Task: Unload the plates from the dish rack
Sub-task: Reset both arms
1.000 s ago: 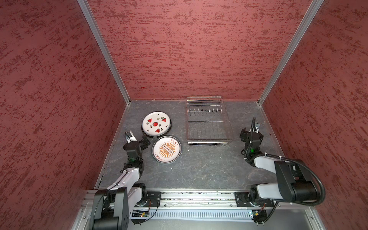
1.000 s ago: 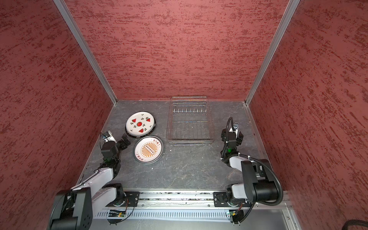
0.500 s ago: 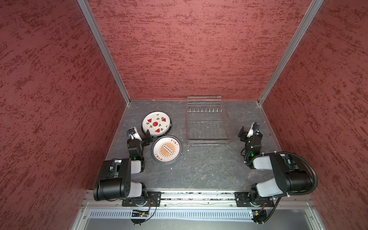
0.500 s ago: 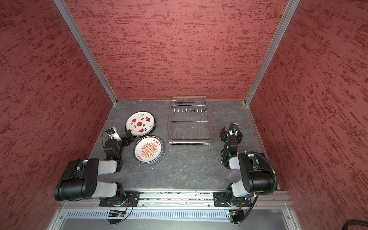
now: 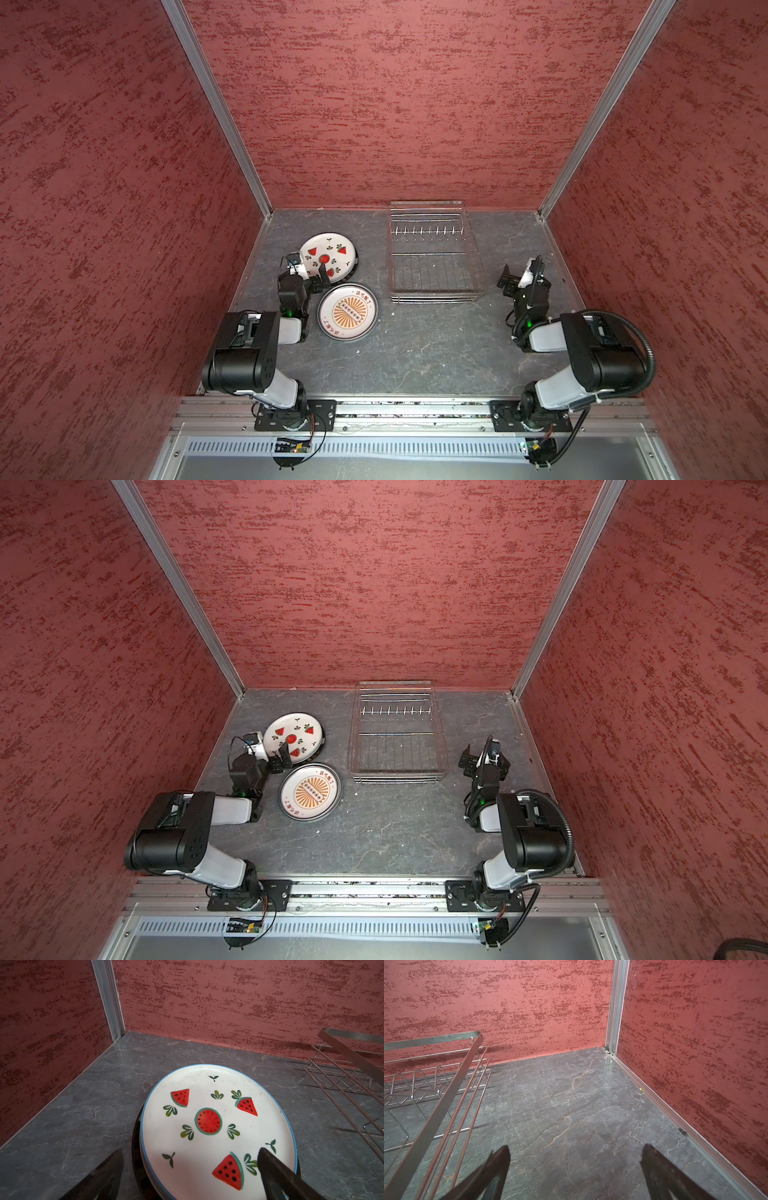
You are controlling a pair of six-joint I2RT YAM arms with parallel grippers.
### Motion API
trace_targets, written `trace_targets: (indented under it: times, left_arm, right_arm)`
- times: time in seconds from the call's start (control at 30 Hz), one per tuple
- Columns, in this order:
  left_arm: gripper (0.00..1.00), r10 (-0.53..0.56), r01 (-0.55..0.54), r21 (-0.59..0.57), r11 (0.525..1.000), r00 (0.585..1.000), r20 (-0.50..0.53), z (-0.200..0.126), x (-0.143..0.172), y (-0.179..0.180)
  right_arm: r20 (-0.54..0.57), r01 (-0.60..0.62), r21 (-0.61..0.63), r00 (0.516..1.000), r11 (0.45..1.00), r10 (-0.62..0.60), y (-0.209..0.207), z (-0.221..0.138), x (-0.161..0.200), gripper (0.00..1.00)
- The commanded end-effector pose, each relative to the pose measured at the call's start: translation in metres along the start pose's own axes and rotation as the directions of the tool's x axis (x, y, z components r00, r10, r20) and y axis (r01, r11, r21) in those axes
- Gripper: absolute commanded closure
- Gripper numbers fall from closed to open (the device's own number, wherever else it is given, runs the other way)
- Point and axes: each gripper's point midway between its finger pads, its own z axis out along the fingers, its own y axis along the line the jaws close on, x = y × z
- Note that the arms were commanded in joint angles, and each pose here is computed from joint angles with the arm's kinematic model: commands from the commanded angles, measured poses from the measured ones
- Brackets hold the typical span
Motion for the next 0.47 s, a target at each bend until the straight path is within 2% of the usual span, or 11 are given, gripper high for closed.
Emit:
trace_targets:
  times: [0.0, 0.43]
  left_arm:
    - [0.01, 0.029, -0.028, -0.042, 0.999, 0.999, 0.015, 0.0004, -0.0036, 0.0027]
    - [0.01, 0.025, -0.024, -0.038, 0.999, 1.0, 0.013, 0.0005, -0.0034, 0.0027]
  right_arm:
    - [0.045, -0.011, -0.02, 0.999, 1.0, 0.012, 0.0022, -0.0003, -0.0113, 0.01]
    - [0.04, -0.012, -0.024, 0.999, 1.0, 0.013, 0.0024, 0.0004, -0.0105, 0.01]
